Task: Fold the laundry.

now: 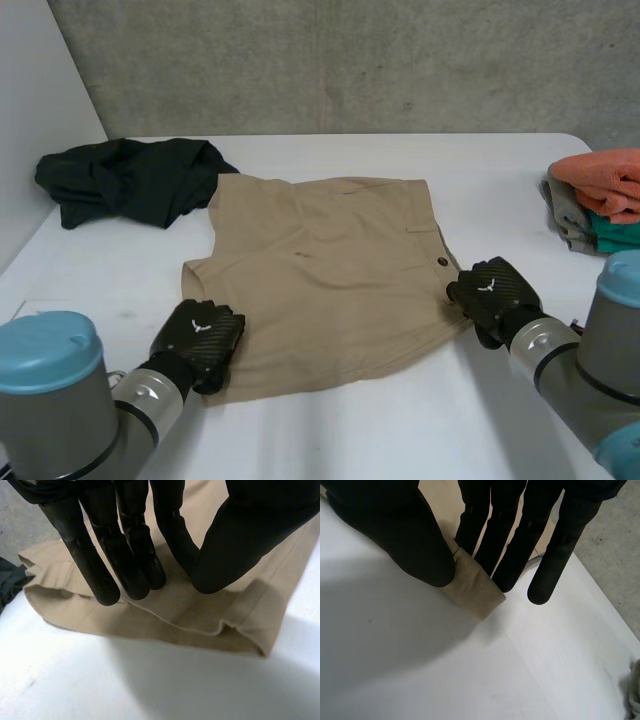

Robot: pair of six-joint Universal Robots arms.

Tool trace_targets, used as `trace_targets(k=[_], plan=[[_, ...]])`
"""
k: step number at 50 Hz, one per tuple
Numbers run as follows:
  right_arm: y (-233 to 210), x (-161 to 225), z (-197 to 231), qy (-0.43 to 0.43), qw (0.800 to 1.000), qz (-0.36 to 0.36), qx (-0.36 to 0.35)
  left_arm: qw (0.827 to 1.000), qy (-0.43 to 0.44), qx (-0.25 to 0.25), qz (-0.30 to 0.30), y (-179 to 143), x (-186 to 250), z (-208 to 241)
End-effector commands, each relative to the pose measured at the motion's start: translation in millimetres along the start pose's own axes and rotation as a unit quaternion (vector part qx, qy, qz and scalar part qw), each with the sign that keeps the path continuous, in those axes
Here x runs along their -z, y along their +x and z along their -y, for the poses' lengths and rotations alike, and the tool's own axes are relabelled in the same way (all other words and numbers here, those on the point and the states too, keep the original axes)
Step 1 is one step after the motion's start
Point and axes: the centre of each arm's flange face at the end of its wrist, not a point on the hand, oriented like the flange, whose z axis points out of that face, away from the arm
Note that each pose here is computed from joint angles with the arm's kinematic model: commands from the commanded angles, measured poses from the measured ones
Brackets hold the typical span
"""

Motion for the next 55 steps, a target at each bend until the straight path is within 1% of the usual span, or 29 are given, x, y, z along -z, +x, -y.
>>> trace_targets(k=[1,3,4,5,6,7,9,12,15,16,20,23,28,39,48,55], plan=[[7.2,53.6,21.8,-0.068,0.996,0.053,0.028,1.0,0.017,-0.004,-0.007,-2.0,44.0,27.2],[6.4,67.6,22.8,-0.097,0.992,0.077,0.031,1.0,0.003,-0.005,-0.023,1.0,64.7,32.6],[4.0,80.8,21.0,-0.13,0.985,0.105,0.037,1.0,-0.005,-0.005,-0.03,2.5,71.4,33.2],[4.4,85.9,20.1,-0.145,0.982,0.115,0.04,0.999,-0.013,-0.006,-0.038,4.2,78.0,33.8],[4.8,89.9,19.7,-0.157,0.979,0.123,0.043,0.998,-0.032,-0.006,-0.057,8.4,89.8,32.8],[6.4,91.9,19.6,-0.164,0.977,0.127,0.046,0.997,-0.042,-0.006,-0.066,10.4,94.6,31.4],[12.0,89.8,22.3,-0.155,0.98,0.115,0.05,0.996,-0.046,-0.007,-0.075,11.8,98.3,31.8],[16.0,78.1,25.1,-0.122,0.988,0.078,0.052,0.997,-0.026,-0.005,-0.069,9.5,87.5,33.7],[17.9,69.1,23.7,-0.107,0.992,0.057,0.031,0.998,-0.009,-0.005,-0.054,7.3,77.8,32.4],[16.2,61.6,19.8,-0.105,0.993,0.053,0.01,0.999,-0.007,-0.004,-0.053,7.0,76.3,32.0],[5.3,46.0,4.7,-0.12,0.99,0.063,-0.038,0.998,-0.018,-0.001,-0.058,10.6,72.1,22.9],[5.2,42.9,2.9,-0.119,0.99,0.057,-0.049,0.997,-0.033,0.0,-0.067,14.9,71.3,14.7],[10.9,35.4,3.1,-0.1,0.993,0.028,-0.05,0.996,-0.042,-0.001,-0.073,18.1,70.3,10.1],[9.7,34.9,4.2,-0.094,0.993,0.025,-0.061,0.996,-0.044,-0.001,-0.073,21.0,54.2,-0.2],[6.7,35.5,5.4,-0.089,0.994,0.026,-0.059,0.999,-0.027,-0.009,-0.028,16.2,34.7,-8.1],[7.3,35.9,5.1,-0.09,0.994,0.022,-0.058,1.0,-0.008,-0.01,-0.014,13.6,32.1,-3.8]])
